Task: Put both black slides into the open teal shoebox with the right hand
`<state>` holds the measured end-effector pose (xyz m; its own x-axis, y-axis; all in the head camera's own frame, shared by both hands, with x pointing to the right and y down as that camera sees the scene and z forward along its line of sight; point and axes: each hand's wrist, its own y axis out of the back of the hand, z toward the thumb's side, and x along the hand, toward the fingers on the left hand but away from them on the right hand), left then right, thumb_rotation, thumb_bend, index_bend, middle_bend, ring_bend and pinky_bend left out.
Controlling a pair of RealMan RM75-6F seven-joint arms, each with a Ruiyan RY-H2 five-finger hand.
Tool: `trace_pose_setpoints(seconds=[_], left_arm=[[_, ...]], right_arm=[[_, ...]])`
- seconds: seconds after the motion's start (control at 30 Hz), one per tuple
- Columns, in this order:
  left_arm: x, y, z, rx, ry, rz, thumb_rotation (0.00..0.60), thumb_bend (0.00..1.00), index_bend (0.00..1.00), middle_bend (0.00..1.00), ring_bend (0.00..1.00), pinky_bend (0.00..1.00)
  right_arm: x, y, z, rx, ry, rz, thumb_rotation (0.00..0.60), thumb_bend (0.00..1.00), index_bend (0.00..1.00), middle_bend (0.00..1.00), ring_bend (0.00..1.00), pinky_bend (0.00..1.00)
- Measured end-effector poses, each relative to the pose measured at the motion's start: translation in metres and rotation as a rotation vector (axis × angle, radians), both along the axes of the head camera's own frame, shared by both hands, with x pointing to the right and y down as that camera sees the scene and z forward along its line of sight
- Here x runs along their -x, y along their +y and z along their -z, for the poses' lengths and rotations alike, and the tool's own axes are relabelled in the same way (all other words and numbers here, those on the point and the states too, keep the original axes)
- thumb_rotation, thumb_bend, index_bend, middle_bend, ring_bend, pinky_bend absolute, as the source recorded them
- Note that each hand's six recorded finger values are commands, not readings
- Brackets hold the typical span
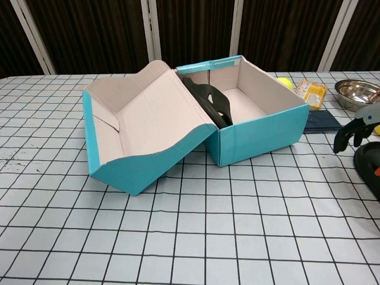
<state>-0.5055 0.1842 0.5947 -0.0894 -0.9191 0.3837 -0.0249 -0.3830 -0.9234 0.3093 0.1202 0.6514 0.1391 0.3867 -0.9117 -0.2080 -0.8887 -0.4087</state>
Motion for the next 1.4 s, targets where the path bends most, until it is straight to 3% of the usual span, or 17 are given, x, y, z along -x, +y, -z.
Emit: trace_pose_setpoints(seconds=[0.2,0.47,0.8,1.0,1.4], left_arm=[[0.000,0.000,-0.002,0.009,-0.007,-0.002,0.600,0.36,0.09,0.00,0.00,0.11],[-0.002,0.001,-0.005,0.019,-0.014,-0.007,0.600,0.36,0.09,0.00,0.00,0.11],[-0.006,0.002,-0.008,0.027,-0.013,-0.014,0.600,0.36,0.09,0.00,0.00,0.11],[-0.005,0.002,-0.007,0.026,-0.012,-0.011,0.600,0.36,0.09,0.00,0.00,0.11],[-0.006,0.002,-0.007,0.025,-0.016,-0.013,0.600,0.36,0.09,0.00,0.00,0.11]], right_arm=[[-0.017,-0.009,-0.006,-0.085,0.087,0.009,0.600,0.33,0.23,0.18,0.17,0.09],[-0.044,-0.004,-0.009,-0.053,0.190,0.000,0.600,0.33,0.19,0.17,0.15,0.06],[-0.057,-0.007,0.018,-0.059,0.262,0.026,0.600,0.33,0.07,0.12,0.08,0.01],[-0.058,-0.007,0.024,-0.047,0.310,0.055,0.600,0.33,0.07,0.11,0.07,0.01],[-0.055,0.004,0.001,-0.027,0.314,0.096,0.600,0.33,0.07,0.11,0.07,0.01]])
